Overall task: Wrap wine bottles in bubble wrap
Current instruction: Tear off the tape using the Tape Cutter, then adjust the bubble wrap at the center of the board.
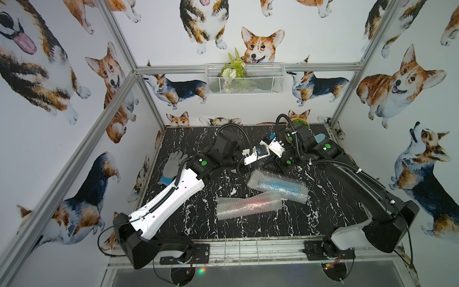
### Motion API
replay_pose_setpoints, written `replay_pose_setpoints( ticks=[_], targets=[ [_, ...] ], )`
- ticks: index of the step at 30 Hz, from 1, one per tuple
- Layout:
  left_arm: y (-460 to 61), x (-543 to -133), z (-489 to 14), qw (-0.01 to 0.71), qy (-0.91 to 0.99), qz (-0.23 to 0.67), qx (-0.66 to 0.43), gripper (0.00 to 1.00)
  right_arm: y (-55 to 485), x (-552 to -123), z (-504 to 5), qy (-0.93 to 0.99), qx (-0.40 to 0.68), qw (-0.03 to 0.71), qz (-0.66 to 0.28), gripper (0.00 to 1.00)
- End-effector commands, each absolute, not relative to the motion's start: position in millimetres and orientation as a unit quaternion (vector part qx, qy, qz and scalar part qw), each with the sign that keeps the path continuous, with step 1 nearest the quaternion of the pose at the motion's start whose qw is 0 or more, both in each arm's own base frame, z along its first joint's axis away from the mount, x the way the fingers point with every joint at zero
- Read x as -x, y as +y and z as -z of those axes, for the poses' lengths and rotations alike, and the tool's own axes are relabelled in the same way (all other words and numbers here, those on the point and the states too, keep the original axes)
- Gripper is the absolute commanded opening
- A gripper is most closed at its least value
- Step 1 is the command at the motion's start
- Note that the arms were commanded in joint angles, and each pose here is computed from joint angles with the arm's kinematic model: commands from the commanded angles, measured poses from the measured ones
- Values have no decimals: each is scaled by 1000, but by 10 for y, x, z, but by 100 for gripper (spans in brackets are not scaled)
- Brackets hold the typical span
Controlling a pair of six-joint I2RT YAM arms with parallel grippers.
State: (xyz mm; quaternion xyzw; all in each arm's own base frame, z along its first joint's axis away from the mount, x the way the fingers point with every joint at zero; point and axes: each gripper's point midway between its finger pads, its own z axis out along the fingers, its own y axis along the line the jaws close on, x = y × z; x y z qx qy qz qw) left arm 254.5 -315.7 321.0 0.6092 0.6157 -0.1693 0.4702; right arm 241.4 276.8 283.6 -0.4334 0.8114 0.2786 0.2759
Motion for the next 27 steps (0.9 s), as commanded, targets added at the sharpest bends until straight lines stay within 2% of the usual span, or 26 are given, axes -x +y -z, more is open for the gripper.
replay_pose_setpoints(
  ticks=[1,4,8,11,16,27],
  targets=[
    [-3105,-2510,-3186,456,636,174,-598,0,2589,-2523,-2799,809,443,319,-219,73],
    [-3052,-2487,-3129,440,661,181,-581,0,2390,-2594,-2764,818,414,338,-215,87],
    [-3013,-2440,-3039,411,697,201,-552,0,2161,-2679,-2700,833,368,337,-239,90],
    [-2992,-2404,-2986,389,728,222,-519,0,1848,-2864,-2436,863,306,324,-238,96],
    [-3006,-2327,-2910,368,751,260,-483,0,1559,-3132,-1867,908,223,252,-251,98],
    [-2997,-2286,-2756,342,774,277,-456,0,1541,-3397,-1036,924,204,26,-322,96]
  ],
)
